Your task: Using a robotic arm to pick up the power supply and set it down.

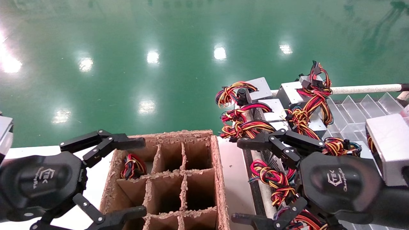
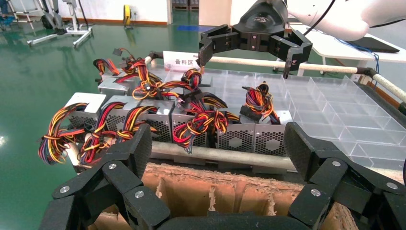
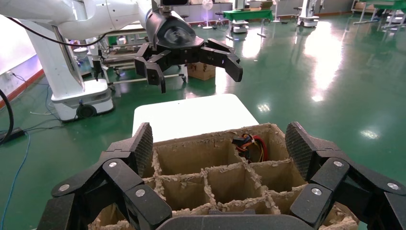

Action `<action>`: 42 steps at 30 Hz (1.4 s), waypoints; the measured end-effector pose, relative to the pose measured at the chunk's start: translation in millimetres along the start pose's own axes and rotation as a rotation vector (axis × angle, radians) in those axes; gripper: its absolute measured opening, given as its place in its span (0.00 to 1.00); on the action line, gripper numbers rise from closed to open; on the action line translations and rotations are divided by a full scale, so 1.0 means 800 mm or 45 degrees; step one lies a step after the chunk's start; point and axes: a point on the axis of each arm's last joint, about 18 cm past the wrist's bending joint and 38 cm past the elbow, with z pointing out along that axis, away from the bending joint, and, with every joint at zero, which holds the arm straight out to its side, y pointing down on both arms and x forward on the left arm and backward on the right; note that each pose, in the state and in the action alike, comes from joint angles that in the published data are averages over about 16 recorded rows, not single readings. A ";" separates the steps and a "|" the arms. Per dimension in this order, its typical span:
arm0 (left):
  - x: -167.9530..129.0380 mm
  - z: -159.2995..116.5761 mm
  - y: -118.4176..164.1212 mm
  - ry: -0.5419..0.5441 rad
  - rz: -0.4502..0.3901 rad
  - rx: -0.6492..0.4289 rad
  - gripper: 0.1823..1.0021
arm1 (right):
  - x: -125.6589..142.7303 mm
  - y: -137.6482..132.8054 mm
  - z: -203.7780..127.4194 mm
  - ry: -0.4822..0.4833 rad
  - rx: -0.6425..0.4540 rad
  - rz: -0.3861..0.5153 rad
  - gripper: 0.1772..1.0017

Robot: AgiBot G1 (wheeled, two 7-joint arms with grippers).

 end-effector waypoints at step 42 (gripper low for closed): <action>0.000 0.000 0.000 0.000 0.000 0.000 0.74 | 0.064 0.034 0.057 -0.052 -0.108 -0.088 1.00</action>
